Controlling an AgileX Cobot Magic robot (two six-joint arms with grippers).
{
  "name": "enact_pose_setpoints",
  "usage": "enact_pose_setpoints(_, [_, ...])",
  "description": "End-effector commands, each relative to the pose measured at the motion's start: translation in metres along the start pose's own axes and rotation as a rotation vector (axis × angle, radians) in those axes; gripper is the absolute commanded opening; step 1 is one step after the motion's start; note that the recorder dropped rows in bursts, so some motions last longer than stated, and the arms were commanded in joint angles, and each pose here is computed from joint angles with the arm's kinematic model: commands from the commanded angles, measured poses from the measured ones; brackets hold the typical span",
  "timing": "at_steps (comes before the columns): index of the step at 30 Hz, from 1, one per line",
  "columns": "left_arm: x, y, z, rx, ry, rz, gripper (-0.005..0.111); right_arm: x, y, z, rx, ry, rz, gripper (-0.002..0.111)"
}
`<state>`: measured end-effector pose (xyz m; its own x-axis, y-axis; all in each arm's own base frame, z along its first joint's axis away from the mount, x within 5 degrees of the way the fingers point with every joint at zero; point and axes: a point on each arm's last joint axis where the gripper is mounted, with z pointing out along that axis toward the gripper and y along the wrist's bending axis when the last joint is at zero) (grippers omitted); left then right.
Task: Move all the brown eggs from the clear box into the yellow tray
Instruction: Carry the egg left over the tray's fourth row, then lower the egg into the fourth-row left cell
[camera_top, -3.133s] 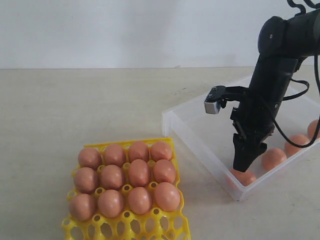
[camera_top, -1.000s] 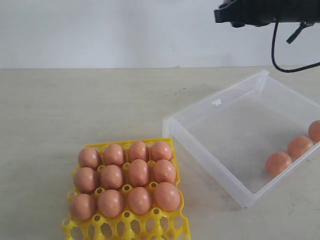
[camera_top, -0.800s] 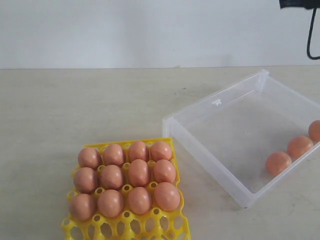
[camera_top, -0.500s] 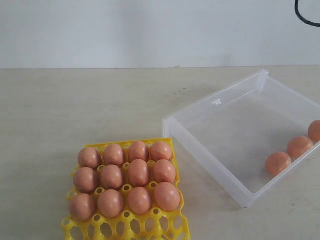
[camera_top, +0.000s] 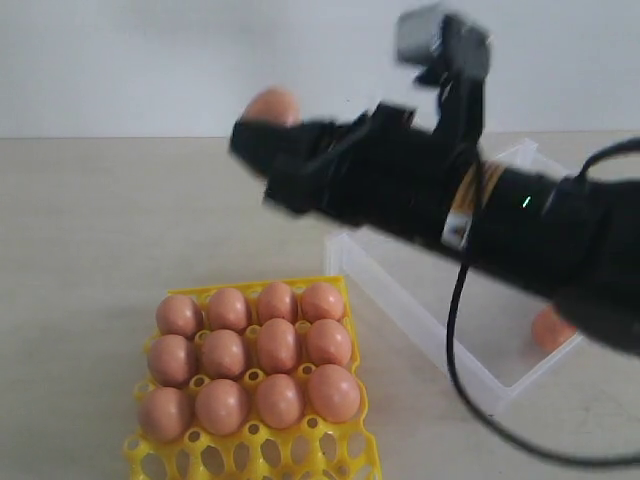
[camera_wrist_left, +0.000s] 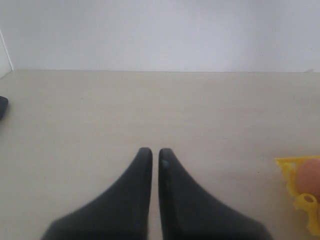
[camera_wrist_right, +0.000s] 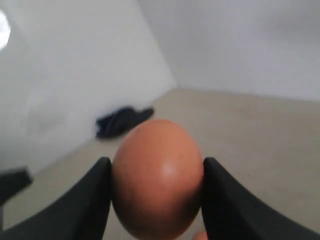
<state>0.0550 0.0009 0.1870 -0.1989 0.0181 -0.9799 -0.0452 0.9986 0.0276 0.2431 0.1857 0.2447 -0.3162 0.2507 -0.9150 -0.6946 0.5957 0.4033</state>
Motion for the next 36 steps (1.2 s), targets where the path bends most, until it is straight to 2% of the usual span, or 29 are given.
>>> enact_pose_setpoints(1, [-0.001, 0.000, 0.000, -0.002, -0.008, 0.002, 0.004, 0.059, 0.047, 0.004, -0.068, 0.260, -0.171, 0.000])
enact_pose_setpoints(6, [-0.001, 0.000, 0.000, -0.002, -0.008, 0.002, 0.004, 0.110, 0.074, 0.011, -0.145, 0.386, -0.178, 0.000])
enact_pose_setpoints(13, [-0.001, 0.000, 0.000, -0.002, -0.008, 0.002, 0.004, 0.157, 0.072, 0.020, -0.134, 0.458, -0.116, 0.000])
enact_pose_setpoints(21, [-0.001, 0.000, 0.000, -0.002, -0.008, 0.002, 0.004, 0.161, 0.075, 0.043, -0.140, 0.444, -0.125, 0.000])
enact_pose_setpoints(27, [-0.001, 0.000, 0.000, -0.002, -0.008, 0.002, 0.004, 0.168, 0.071, 0.043, -0.108, 0.500, -0.137, 0.000])
enact_pose_setpoints(33, [-0.001, 0.000, 0.000, -0.002, -0.008, 0.002, 0.004, 0.171, 0.066, 0.041, -0.082, 0.548, -0.264, 0.000])
enact_pose_setpoints(36, [-0.001, 0.000, 0.000, -0.002, -0.008, 0.002, 0.004, 0.172, 0.065, 0.041, -0.080, 0.560, -0.275, 0.000])
